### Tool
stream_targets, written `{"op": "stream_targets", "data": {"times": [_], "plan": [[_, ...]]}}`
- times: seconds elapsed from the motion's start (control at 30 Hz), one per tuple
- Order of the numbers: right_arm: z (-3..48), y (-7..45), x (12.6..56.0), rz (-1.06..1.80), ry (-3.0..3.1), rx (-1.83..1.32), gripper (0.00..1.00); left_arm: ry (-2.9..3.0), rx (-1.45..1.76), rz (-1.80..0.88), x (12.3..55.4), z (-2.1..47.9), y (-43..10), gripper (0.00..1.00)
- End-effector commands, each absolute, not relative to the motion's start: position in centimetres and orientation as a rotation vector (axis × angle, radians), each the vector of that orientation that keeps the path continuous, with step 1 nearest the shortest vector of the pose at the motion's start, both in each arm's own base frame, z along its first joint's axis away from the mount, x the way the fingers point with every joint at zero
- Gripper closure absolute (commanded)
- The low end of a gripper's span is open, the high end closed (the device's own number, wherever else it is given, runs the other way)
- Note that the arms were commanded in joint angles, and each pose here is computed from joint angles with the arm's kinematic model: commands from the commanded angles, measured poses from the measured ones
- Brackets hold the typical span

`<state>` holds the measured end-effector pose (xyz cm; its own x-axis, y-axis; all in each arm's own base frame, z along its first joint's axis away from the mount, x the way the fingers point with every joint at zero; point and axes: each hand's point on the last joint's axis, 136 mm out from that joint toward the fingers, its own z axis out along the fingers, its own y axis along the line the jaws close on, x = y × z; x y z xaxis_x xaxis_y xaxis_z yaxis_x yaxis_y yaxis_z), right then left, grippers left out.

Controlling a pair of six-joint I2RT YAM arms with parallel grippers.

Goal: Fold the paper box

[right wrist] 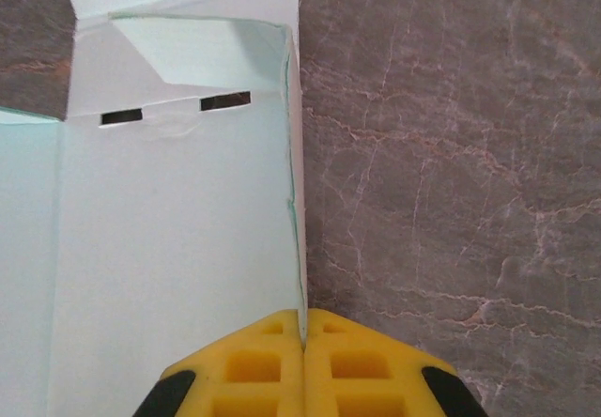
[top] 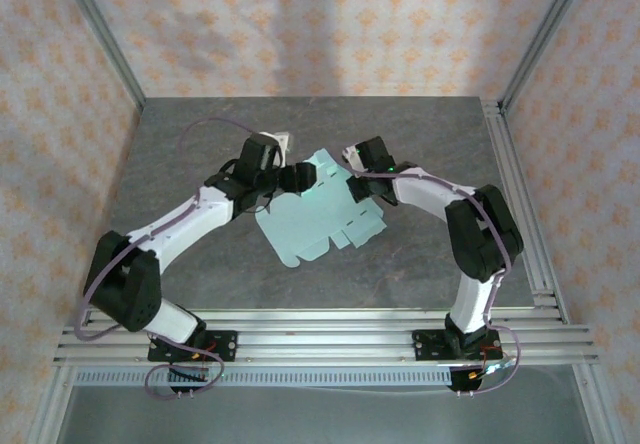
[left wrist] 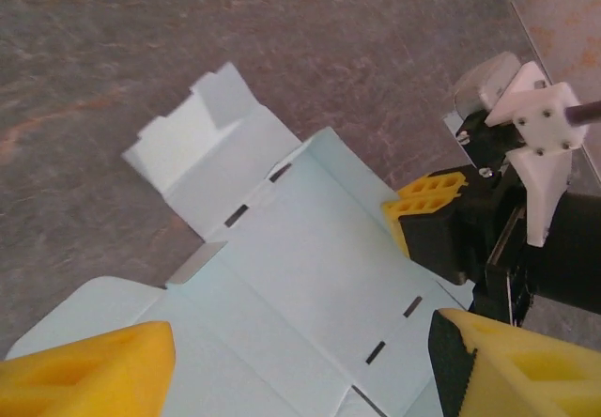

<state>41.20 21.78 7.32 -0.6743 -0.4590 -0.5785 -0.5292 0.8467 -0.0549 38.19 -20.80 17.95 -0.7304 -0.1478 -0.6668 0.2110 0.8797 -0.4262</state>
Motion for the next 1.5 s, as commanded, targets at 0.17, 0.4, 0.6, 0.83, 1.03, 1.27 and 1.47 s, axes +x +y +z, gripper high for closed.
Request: {"op": "stream_targets", "data": {"times": [0.17, 0.4, 0.6, 0.83, 1.03, 1.27, 1.47], "plan": [[5.8, 21.3, 41.6, 0.129, 2.518, -0.627, 0.93, 2.517, -0.099, -0.570, 33.3, 8.6, -17.9, 0.28], [6.0, 21.4, 41.4, 0.152, 2.522, -0.592, 0.72, 2.672, -0.116, -0.514, 30.6, 4.3, -17.0, 0.29], [6.8, 20.9, 41.1, 0.159, 2.498, -0.559, 0.60, 2.740, -0.153, -0.380, 29.6, 3.3, -15.2, 0.29], [6.3, 19.9, 40.7, 0.244, 2.547, -0.448, 0.51, 2.750, -0.181, -0.332, 29.4, 3.0, -14.5, 0.30], [5.8, 19.6, 40.4, 0.310, 2.569, -0.402, 0.48, 2.755, -0.177, -0.319, 29.3, 2.8, -14.3, 0.30], [5.2, 20.1, 40.3, 0.338, 2.581, -0.426, 0.61, 2.754, -0.176, -0.321, 29.3, 3.1, -14.3, 0.30], [4.3, 20.0, 39.9, 0.345, 2.594, -0.435, 0.69, 2.755, -0.177, -0.328, 29.3, 3.1, -14.4, 0.30]]}}
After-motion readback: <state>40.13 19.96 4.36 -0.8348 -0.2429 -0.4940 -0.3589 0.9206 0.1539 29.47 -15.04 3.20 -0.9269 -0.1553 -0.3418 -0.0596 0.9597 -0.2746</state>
